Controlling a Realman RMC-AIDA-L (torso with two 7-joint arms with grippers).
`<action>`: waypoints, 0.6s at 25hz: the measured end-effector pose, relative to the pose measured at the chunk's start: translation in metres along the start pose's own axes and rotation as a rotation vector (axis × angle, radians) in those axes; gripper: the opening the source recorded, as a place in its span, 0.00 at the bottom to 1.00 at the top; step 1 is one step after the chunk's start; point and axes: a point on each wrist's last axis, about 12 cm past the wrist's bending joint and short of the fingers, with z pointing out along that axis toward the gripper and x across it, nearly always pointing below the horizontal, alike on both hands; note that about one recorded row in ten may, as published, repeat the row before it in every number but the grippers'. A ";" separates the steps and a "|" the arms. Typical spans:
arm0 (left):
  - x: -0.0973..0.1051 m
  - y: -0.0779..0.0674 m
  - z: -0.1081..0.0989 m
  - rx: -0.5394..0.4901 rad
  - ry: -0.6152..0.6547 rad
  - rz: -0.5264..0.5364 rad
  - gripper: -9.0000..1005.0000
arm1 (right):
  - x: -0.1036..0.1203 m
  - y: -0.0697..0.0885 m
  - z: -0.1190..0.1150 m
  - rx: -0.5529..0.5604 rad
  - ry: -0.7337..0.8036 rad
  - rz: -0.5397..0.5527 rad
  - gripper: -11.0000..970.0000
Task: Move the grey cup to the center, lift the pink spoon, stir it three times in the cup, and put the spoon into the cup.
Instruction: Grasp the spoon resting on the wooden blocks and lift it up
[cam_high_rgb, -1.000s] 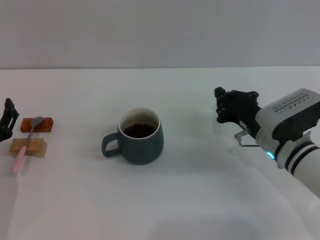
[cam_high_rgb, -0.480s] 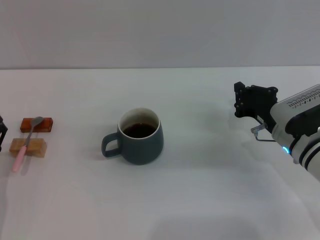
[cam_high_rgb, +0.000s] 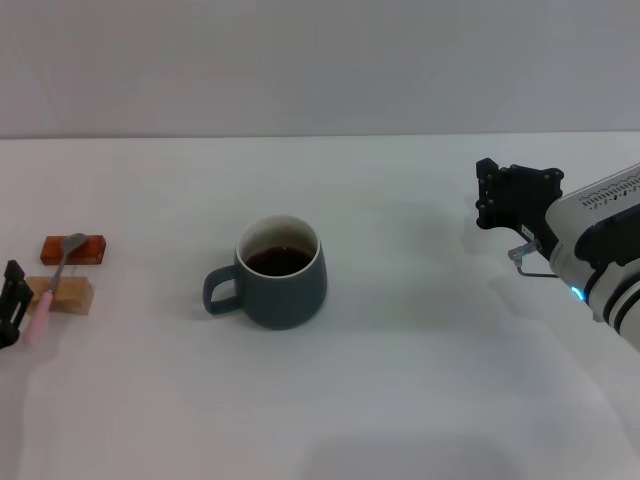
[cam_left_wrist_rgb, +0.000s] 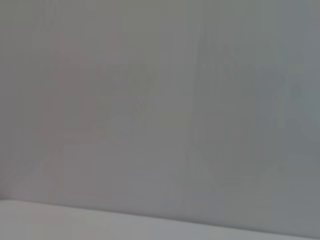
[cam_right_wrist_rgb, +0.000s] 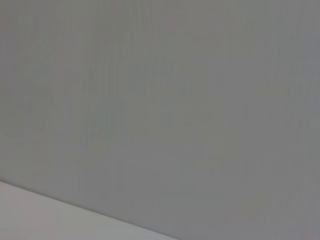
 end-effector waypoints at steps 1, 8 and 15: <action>0.002 -0.002 -0.006 0.008 0.014 -0.005 0.81 | 0.000 0.000 0.000 0.000 0.000 -0.001 0.01; 0.004 -0.010 -0.018 0.039 0.044 -0.019 0.81 | -0.001 0.000 0.001 0.000 -0.001 -0.002 0.01; 0.006 -0.016 -0.020 0.072 0.068 -0.011 0.81 | -0.001 0.000 0.001 -0.001 -0.002 -0.002 0.01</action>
